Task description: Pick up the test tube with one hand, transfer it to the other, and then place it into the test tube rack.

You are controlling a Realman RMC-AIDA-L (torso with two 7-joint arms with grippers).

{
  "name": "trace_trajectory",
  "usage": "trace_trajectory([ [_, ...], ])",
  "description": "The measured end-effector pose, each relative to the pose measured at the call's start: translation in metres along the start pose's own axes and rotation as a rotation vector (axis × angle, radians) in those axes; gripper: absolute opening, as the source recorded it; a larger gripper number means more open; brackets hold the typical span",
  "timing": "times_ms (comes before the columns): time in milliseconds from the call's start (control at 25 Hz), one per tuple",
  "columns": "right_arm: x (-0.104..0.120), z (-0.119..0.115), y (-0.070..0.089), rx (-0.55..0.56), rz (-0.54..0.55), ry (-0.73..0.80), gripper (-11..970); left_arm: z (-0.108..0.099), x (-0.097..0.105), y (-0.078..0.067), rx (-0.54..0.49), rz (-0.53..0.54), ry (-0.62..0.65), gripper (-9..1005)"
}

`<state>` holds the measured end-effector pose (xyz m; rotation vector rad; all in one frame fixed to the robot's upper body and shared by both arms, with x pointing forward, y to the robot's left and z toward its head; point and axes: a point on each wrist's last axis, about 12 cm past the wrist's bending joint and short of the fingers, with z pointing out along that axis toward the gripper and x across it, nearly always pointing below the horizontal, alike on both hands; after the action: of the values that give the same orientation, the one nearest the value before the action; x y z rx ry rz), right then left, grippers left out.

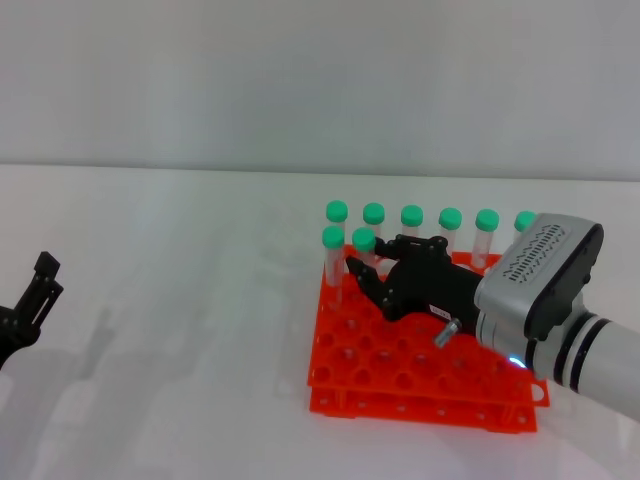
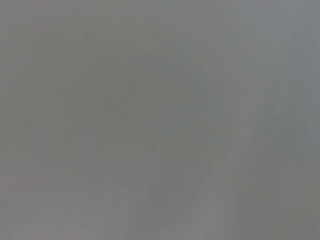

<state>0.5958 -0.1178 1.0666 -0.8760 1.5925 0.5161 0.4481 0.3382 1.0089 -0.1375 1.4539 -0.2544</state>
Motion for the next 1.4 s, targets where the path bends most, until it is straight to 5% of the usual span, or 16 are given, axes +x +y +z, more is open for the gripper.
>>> trace_trajectory([
  [160, 0.000, -0.002, 0.000, 0.003, 0.009, -0.012, 284, 0.001, -0.001, 0.001, 0.001, 0.002, -0.002, 876],
  [560, 0.002, -0.017, 0.002, 0.019, 0.072, -0.112, 745, 0.002, -0.003, 0.003, -0.012, 0.003, -0.013, 876],
  [840, 0.012, -0.058, -0.008, 0.113, 0.157, -0.278, 760, 0.010, -0.005, 0.000, 0.004, 0.008, -0.026, 876],
  [1240, 0.053, -0.120, -0.082, 0.597, 0.138, -0.171, 797, 0.021, -0.006, -0.004, 0.022, 0.028, -0.031, 876],
  [1400, 0.065, -0.141, -0.097, 0.727, 0.149, -0.134, 816, 0.022, -0.006, -0.004, 0.018, 0.028, -0.033, 876],
])
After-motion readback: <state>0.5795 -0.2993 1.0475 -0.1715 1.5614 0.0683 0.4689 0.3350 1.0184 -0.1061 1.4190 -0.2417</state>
